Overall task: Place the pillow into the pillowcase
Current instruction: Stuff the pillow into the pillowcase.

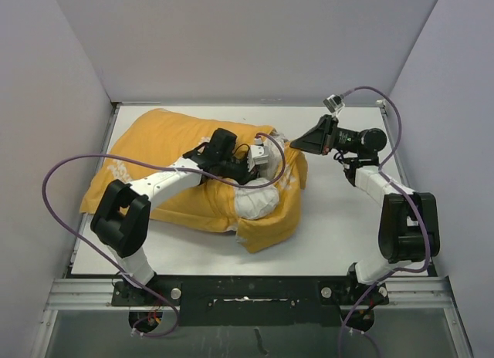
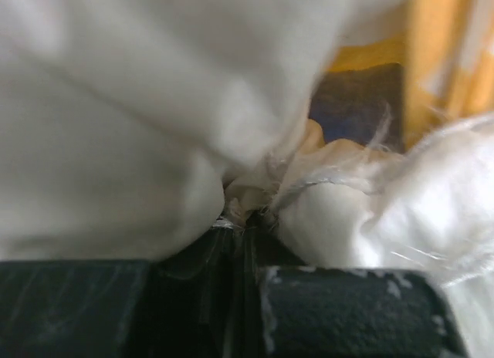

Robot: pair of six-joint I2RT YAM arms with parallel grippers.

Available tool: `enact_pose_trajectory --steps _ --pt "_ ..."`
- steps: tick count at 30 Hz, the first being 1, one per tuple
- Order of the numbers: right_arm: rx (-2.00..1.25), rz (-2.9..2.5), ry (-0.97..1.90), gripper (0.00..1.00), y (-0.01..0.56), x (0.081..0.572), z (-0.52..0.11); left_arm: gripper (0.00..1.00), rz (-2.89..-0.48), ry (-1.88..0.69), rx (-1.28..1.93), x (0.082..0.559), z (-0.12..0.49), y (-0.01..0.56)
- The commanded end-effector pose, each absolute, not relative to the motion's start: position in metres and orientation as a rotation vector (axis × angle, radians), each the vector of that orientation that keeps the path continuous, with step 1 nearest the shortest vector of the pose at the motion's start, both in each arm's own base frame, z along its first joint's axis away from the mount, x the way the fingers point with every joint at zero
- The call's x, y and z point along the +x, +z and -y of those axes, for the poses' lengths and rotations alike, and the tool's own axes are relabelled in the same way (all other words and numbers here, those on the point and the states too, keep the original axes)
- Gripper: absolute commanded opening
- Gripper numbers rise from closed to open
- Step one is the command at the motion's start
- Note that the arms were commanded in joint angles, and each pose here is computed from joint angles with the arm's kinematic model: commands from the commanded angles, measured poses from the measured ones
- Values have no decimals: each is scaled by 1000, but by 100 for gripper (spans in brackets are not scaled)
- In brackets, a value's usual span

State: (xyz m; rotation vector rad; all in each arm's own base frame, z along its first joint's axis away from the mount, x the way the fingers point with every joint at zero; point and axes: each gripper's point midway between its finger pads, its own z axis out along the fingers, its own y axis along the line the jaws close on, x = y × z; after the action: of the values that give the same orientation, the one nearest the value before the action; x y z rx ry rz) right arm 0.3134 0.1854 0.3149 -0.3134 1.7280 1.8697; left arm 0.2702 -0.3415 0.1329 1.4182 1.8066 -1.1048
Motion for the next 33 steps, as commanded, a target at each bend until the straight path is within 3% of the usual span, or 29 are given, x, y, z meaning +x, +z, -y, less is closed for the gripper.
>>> enact_pose_trajectory --steps 1,5,8,11,19,23,27,30,33 --pt "-680 -1249 1673 0 441 263 -202 0 -2538 -1096 1319 219 267 25" --pt "-852 -1380 1693 0 400 223 -231 0 -2537 -1103 1194 248 273 38" --pt "-827 -1564 1734 0 344 216 -234 0 -2448 -1165 1065 271 286 63" --pt "-862 -1744 1593 0 280 215 -234 0 -2346 -1250 887 295 300 96" --pt "-848 -1923 1493 0 240 217 -242 0 -2260 -1243 365 353 337 153" --pt "-860 -1864 1537 0 254 214 -243 0 -2452 -967 241 350 356 113" --pt "-933 -1628 1648 0 335 204 -230 0 -2571 -644 257 330 372 60" --pt "-976 -1423 1596 0 401 204 -215 0 -2641 -655 249 307 373 20" --pt "-856 -1445 1568 0 418 224 -191 0 -2646 -752 244 293 368 5"
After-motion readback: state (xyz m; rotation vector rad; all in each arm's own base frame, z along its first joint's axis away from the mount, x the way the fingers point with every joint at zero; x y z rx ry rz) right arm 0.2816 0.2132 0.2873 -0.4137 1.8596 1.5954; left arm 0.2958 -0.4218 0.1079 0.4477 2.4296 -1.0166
